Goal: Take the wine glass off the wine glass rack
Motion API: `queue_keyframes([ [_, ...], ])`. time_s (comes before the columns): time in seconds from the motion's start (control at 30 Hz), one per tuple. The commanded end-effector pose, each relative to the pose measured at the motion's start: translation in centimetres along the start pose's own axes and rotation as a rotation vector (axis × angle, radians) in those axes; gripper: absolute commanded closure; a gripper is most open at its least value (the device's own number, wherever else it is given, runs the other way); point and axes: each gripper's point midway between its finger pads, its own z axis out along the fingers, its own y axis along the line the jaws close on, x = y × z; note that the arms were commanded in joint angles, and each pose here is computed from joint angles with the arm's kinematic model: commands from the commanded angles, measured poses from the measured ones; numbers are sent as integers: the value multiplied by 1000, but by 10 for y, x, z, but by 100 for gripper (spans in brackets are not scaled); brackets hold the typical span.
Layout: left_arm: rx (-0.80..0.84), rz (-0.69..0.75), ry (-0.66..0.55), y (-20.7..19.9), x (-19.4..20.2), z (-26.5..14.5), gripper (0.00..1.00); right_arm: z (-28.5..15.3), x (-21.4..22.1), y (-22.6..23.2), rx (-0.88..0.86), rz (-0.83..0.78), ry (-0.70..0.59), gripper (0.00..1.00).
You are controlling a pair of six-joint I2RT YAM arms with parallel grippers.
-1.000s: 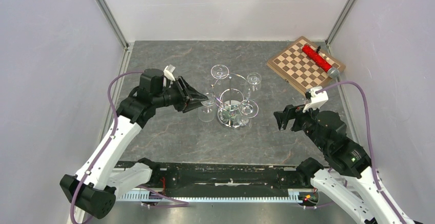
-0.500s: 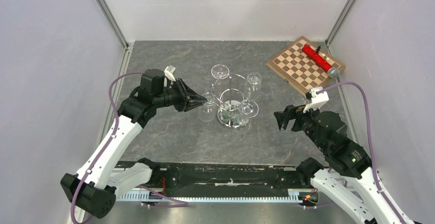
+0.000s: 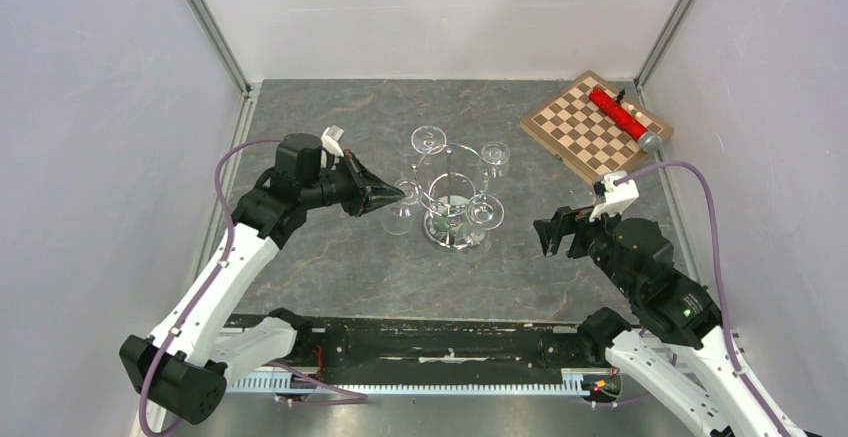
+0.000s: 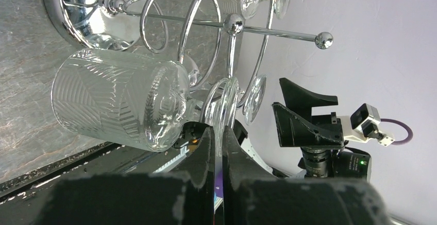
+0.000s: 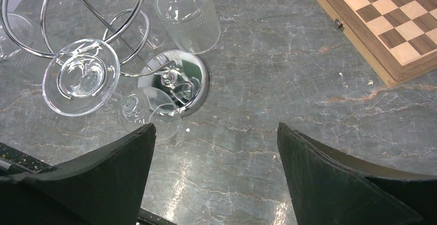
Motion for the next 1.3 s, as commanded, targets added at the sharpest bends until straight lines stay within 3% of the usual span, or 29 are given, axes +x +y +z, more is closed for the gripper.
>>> queue_keyframes([
  [0.0,42,22,-16,-16,-4,-5,98,2,-8,0,5,6,-42,10],
  [0.43,117,89,-91,-56,-10,-36,98,3,-8,-1,8,3,-43,10],
  [0.93,103,197,-116,-44,11,-71,98,1,-17,8,-32,-27,-30,9],
  [1.27,213,399,52,-37,57,-90,98,-15,-11,40,-228,-115,85,10],
])
